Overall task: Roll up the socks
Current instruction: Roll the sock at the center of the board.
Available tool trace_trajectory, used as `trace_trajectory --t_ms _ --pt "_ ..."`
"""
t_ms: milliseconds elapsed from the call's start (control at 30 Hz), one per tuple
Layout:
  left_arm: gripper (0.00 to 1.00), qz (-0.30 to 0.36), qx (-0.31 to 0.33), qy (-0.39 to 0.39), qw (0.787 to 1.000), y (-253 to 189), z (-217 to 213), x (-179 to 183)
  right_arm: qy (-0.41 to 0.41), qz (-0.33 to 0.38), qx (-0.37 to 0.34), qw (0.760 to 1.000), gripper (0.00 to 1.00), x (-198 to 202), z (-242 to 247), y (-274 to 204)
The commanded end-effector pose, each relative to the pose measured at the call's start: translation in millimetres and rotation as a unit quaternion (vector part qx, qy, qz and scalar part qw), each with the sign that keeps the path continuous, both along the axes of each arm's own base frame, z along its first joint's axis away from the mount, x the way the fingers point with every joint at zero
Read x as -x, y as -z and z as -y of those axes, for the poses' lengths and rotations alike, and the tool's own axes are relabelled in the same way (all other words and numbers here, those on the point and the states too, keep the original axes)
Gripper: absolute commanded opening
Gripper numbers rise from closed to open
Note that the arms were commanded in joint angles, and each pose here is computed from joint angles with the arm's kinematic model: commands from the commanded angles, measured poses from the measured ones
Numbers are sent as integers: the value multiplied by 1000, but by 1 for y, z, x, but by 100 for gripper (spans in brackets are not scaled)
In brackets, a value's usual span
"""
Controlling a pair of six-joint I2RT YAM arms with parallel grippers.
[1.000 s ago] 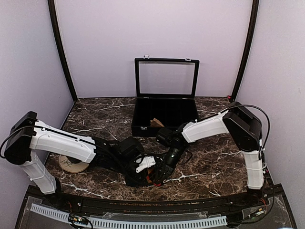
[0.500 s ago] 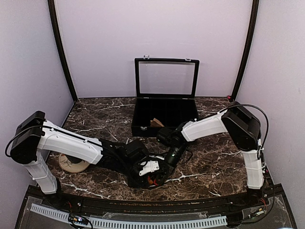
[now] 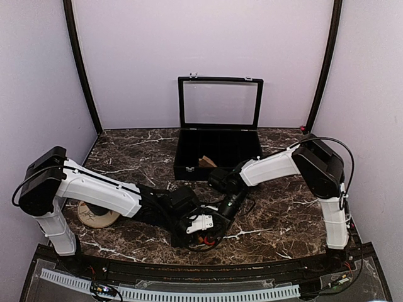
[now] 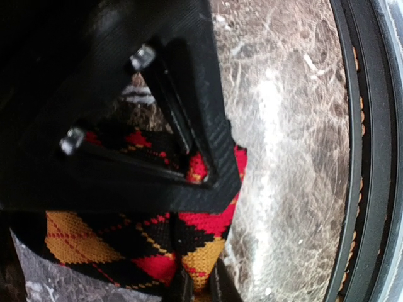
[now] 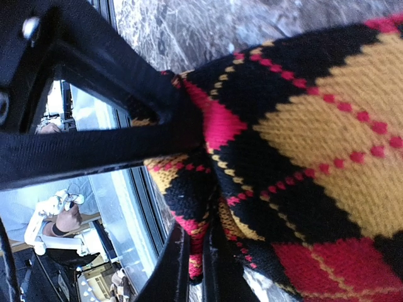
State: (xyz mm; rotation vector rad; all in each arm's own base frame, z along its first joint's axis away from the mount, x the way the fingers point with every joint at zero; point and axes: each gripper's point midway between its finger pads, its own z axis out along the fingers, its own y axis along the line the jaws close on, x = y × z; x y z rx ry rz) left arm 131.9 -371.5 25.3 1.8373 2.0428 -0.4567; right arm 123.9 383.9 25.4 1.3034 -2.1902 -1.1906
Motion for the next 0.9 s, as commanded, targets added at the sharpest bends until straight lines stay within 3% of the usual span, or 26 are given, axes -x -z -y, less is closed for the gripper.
trace_trajectory --t_ms 0,300,867 --pt "0 -7 3 15 1000 -1 10 2 7 4 57 998 4 -2 16 28" --pt "0 -29 -8 6 1000 5 5 7 31 18 57 998 27 -12 15 21" --pt "0 -122 -2 -75 990 -3 -5 -4 143 56 -1 988 33 -55 27 -2"
